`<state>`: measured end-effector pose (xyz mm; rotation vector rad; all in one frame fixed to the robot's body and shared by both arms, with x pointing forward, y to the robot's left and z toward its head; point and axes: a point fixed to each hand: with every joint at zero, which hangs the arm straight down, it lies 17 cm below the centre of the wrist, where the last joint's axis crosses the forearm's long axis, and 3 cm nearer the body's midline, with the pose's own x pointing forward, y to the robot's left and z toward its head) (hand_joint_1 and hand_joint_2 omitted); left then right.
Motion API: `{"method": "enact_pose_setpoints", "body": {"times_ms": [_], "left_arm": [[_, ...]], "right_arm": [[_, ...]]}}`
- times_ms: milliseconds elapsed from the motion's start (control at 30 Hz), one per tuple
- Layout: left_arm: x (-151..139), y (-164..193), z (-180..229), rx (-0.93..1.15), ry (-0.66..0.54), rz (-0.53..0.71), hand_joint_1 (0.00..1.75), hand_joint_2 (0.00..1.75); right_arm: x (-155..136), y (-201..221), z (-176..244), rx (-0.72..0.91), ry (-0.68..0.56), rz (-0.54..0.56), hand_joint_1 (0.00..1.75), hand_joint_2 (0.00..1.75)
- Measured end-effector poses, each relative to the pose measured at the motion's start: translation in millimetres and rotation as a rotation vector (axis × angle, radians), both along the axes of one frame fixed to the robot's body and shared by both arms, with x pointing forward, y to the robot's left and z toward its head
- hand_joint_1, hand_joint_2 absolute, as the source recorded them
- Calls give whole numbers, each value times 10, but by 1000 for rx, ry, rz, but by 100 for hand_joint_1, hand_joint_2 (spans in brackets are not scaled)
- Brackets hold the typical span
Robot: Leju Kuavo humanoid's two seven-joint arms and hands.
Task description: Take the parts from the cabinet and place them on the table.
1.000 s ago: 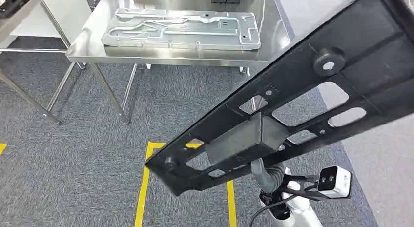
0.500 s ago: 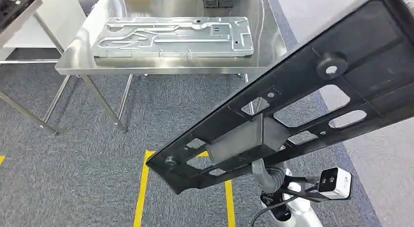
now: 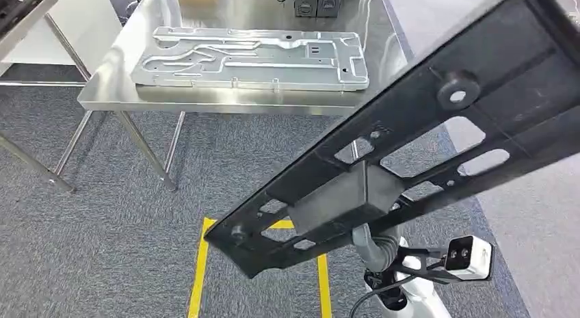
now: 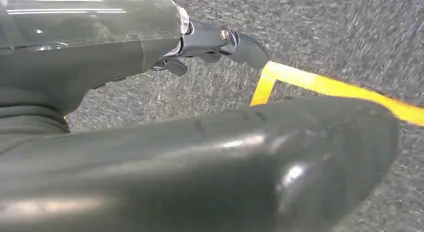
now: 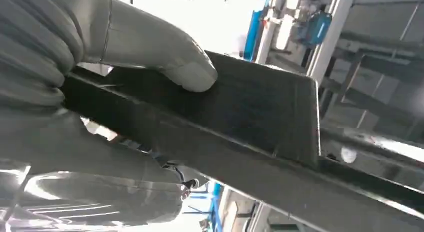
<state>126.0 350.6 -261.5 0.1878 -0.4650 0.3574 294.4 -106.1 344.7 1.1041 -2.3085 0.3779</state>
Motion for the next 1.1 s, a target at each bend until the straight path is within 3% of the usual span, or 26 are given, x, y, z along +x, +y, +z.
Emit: {"method": "enact_pose_setpoints", "body": {"times_ms": [1100], "left_arm": [[-47,-40,-14,-5,7,14,0,0]], "right_arm": [[-129,7,-87,0,5,18,171,175]]}}
